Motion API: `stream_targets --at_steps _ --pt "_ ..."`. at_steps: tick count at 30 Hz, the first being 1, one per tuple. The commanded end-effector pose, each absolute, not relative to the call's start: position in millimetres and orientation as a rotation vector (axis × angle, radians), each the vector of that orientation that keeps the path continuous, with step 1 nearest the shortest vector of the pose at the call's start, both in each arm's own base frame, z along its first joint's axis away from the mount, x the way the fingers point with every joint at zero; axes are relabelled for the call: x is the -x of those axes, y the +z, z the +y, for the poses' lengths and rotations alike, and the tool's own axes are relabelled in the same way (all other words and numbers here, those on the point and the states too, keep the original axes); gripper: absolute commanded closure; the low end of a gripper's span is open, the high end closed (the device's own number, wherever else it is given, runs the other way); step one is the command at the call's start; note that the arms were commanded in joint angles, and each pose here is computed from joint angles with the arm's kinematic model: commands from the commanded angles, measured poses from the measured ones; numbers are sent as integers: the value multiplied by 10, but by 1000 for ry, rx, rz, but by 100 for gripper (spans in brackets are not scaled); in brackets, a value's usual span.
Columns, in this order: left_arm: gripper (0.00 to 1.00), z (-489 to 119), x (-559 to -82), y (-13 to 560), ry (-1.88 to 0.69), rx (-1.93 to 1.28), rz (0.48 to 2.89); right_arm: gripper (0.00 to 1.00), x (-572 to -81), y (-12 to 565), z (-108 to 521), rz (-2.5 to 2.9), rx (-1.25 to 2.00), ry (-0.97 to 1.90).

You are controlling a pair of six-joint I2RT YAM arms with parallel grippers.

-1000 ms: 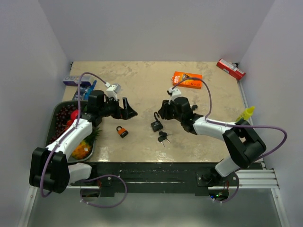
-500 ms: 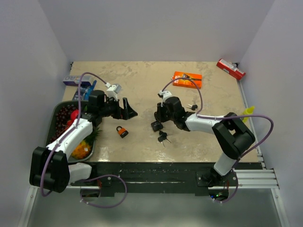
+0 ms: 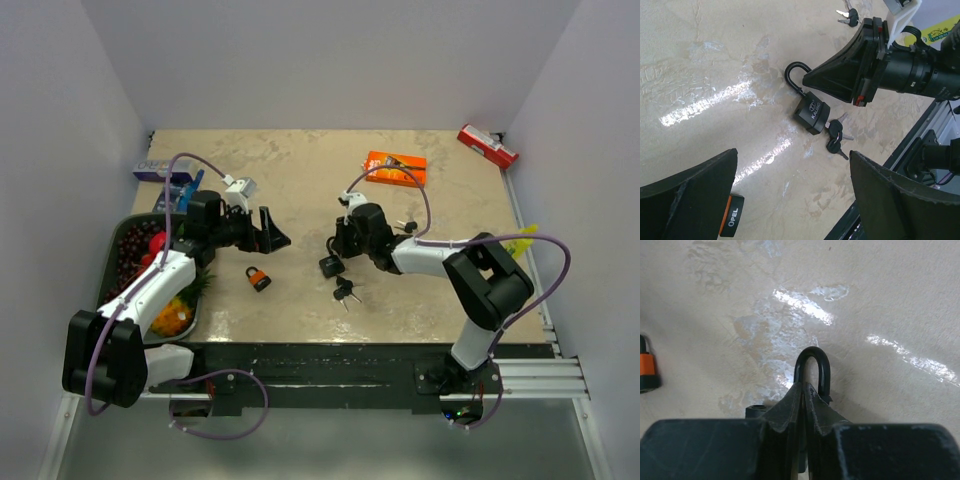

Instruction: Unlock with the key

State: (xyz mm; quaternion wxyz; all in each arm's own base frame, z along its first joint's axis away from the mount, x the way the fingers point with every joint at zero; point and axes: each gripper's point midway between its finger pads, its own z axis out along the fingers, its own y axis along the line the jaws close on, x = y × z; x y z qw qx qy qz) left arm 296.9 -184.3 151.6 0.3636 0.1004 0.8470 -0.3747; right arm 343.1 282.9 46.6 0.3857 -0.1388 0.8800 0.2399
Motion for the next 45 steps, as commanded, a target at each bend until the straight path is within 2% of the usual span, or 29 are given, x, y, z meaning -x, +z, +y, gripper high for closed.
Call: stream_targets --at_steps 1,10,12,13,15,16,19,24,29,42,45 --pt "3 -1887 -3021 1660 -979 -295 2131 90 -3560 491 2860 2223 293 703" --pt "3 -1896 -3017 1660 -984 -297 2131 88 -3547 602 2796 2203 317 706" --pt "3 -1897 -3015 1673 -985 -300 2126 78 -3524 689 2733 2201 314 671" --pt "3 -1897 -3014 1670 -984 -301 2127 68 -3515 703 2706 2202 322 648" --pt "3 -1891 -3019 1693 -978 -302 2119 59 -3443 732 2638 2219 324 586" --pt "3 -1873 -3035 1700 -962 -293 2118 51 -3416 725 2615 2226 336 559" --pt "3 -1772 -3099 1777 -874 -260 2091 41 -3274 663 2554 2268 370 468" --pt "2 -1542 -3158 2096 -713 -200 1971 37 -3028 541 2612 2317 488 303" --pt "1 -1297 -3211 2227 -601 -94 1926 37 -3048 476 2564 2343 474 204" --pt "1 -1193 -3226 2243 -555 -56 1926 34 -2964 499 2828 2315 663 274" --pt "1 -1206 -3220 2244 -563 -60 1926 30 -2976 488 2864 2322 672 280"
